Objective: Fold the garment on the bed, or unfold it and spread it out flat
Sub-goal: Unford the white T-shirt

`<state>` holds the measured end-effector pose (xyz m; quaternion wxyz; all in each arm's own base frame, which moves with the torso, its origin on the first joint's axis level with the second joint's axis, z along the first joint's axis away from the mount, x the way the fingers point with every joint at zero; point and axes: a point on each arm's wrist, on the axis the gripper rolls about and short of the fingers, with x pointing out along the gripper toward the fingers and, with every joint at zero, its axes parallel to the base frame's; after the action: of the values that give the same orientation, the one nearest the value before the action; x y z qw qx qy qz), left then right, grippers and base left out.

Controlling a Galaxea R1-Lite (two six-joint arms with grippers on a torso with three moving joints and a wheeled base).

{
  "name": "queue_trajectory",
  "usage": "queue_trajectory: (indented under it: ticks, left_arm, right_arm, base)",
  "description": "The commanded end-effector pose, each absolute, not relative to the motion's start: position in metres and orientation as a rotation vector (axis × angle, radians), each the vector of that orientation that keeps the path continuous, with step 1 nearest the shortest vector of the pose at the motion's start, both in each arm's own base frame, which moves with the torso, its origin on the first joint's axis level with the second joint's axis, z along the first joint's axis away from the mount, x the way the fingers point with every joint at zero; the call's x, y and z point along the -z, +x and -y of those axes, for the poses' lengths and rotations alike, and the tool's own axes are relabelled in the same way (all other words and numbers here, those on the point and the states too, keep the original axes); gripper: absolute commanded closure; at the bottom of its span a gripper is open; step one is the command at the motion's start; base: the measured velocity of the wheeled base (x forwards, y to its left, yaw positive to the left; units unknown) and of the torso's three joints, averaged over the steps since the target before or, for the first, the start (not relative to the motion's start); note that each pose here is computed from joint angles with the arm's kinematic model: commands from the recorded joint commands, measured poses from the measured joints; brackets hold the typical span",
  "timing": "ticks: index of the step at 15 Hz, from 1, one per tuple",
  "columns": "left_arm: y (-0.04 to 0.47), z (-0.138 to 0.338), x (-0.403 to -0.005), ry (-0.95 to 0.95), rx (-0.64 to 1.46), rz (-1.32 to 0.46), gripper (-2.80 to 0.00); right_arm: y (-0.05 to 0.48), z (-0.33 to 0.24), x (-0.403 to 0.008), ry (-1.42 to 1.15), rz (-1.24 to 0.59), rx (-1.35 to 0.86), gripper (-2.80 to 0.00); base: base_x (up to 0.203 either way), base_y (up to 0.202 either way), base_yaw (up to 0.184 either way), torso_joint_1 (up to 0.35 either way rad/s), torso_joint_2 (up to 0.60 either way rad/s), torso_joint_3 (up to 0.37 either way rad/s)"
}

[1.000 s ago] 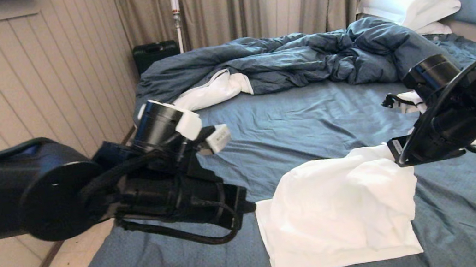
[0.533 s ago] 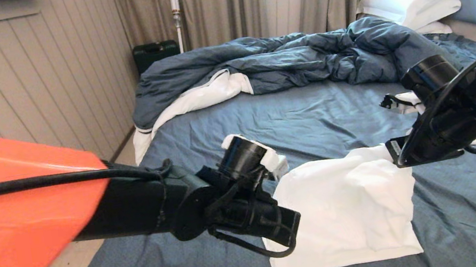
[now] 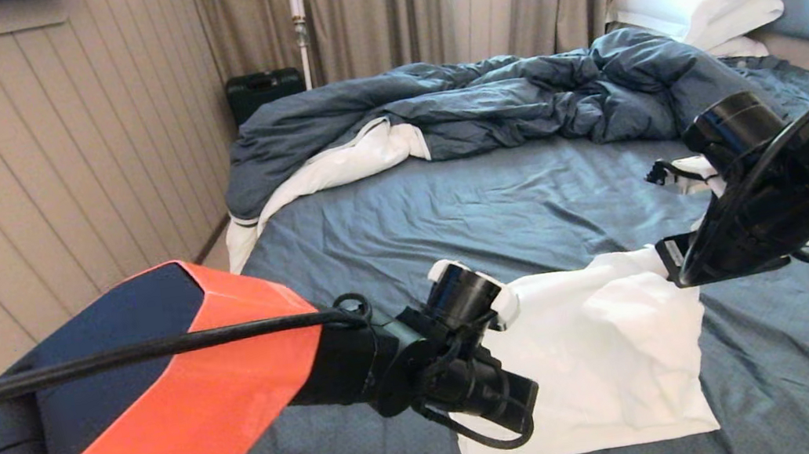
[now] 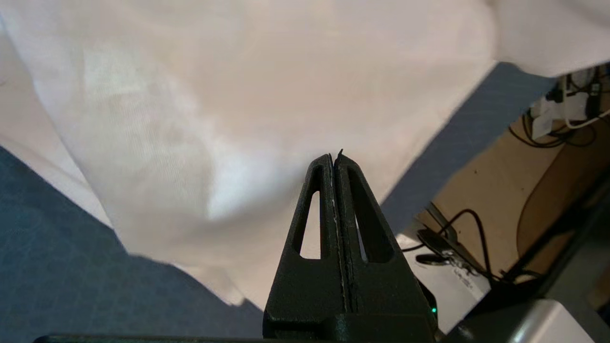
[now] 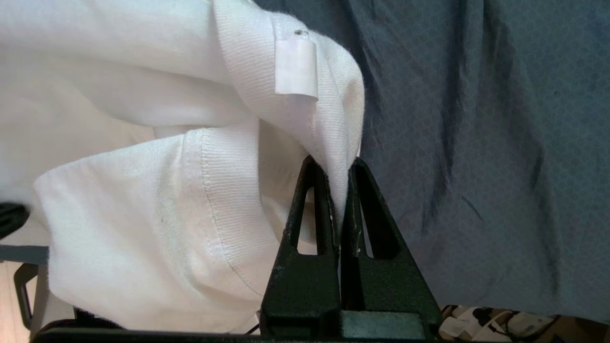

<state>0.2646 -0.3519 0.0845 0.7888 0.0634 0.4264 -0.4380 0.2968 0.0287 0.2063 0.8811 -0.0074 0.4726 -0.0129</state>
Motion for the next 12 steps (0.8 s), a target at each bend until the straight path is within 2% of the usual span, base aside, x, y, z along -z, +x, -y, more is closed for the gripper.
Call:
queue_trajectory:
  ticks: [1, 7, 10, 12]
  left_arm:
    - [0.267, 0.356, -0.078, 0.138, 0.942, -0.927, 0.00]
    - [0.274, 0.356, -0.075, 0.132, 0.927, -0.915, 0.00]
    - [0.293, 0.353, -0.075, 0.093, 0.882, -0.799, 0.00]
    - [0.293, 0.350, -0.070, 0.099, 0.872, -0.810, 0.00]
  right_arm:
    - [0.294, -0.027, -0.205, -0.010, -0.992, 0.026, 0.00]
    - [0.294, -0.025, -0.204, 0.008, -1.000, 0.003, 0.00]
    - [0.291, -0.024, -0.204, 0.005, -1.000, 0.003, 0.00]
    - [0.290, -0.019, -0.205, 0.012, -1.000, 0.007, 0.00]
  base:
    - [0.000, 0.000, 0.000, 0.000, 0.00, 0.000]
    - [0.000, 0.000, 0.000, 0.000, 0.00, 0.000]
    - [0.000, 0.000, 0.000, 0.000, 0.00, 0.000]
    - [0.000, 0.000, 0.000, 0.000, 0.00, 0.000]
